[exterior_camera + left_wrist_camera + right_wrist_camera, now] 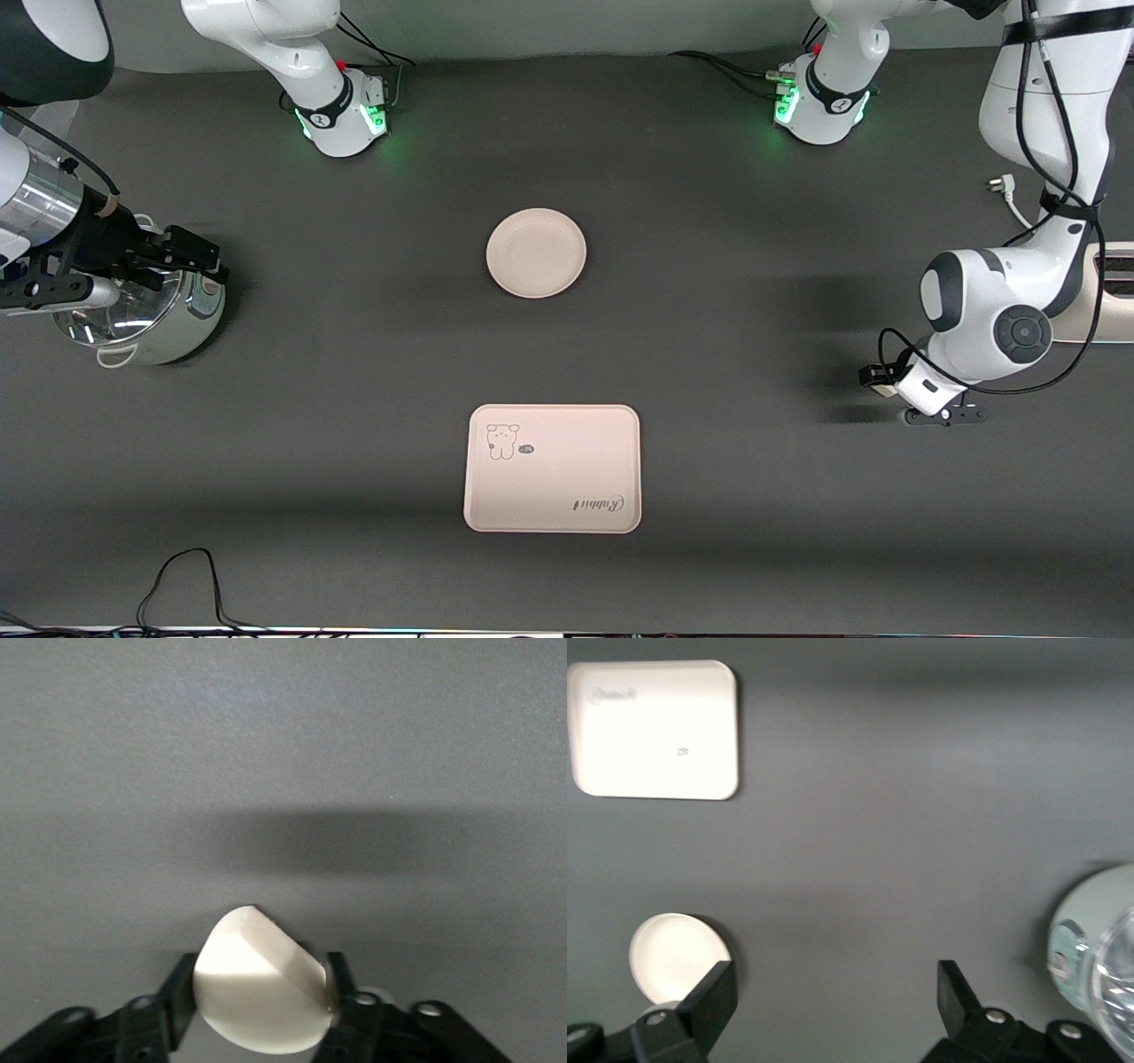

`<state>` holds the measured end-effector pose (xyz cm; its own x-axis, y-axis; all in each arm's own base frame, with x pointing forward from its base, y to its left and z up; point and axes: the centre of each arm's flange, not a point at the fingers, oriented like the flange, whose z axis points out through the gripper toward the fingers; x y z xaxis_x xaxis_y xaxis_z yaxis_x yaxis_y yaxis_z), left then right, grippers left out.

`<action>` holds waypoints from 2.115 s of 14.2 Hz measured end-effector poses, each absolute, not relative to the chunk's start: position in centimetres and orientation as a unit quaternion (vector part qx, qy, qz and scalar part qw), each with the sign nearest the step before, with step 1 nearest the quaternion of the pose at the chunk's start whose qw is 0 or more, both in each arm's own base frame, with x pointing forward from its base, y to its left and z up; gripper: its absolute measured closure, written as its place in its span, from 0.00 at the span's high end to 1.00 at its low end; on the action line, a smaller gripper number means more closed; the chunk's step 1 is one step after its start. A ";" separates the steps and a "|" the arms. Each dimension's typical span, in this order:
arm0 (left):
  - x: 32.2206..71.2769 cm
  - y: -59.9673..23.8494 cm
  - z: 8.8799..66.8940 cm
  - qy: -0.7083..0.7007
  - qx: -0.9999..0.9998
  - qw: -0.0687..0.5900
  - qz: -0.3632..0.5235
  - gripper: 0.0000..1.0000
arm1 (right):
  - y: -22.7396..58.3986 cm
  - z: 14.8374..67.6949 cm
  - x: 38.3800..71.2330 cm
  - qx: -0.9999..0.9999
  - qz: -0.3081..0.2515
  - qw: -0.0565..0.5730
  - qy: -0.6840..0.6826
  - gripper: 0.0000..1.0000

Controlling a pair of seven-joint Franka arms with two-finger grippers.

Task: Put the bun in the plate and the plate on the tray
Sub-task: 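Lift the bun with the left gripper and carry it over the plate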

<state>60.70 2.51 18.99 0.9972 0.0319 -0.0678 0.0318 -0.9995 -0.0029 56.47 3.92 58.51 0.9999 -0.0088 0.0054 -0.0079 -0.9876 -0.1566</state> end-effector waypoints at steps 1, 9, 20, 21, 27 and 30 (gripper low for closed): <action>60.8 2.5 19.1 -0.016 -0.999 0.001 0.033 0.48 | 3.9 58.5 57.0 -0.996 -0.007 0.085 0.007 1.00; 60.4 -5.7 29.7 0.015 -0.997 -0.007 0.081 0.09 | 3.7 57.8 57.6 -0.996 0.009 0.087 0.009 1.00; 37.7 -50.4 33.4 -0.092 -0.993 -0.058 0.048 0.10 | 3.7 56.2 58.9 -0.997 0.015 0.074 0.007 1.00; 36.2 -52.1 31.4 -0.105 -0.992 -0.057 0.040 0.10 | 3.7 55.8 59.3 -0.997 0.016 0.074 0.008 1.00; 36.8 -56.1 22.0 -0.160 -0.986 -0.036 0.030 0.40 | 3.5 54.7 59.9 -0.997 0.024 0.073 0.011 1.00; 37.3 -56.3 22.2 -0.164 -0.985 -0.038 0.025 0.74 | 3.5 54.1 60.0 -0.997 0.034 0.071 0.011 1.00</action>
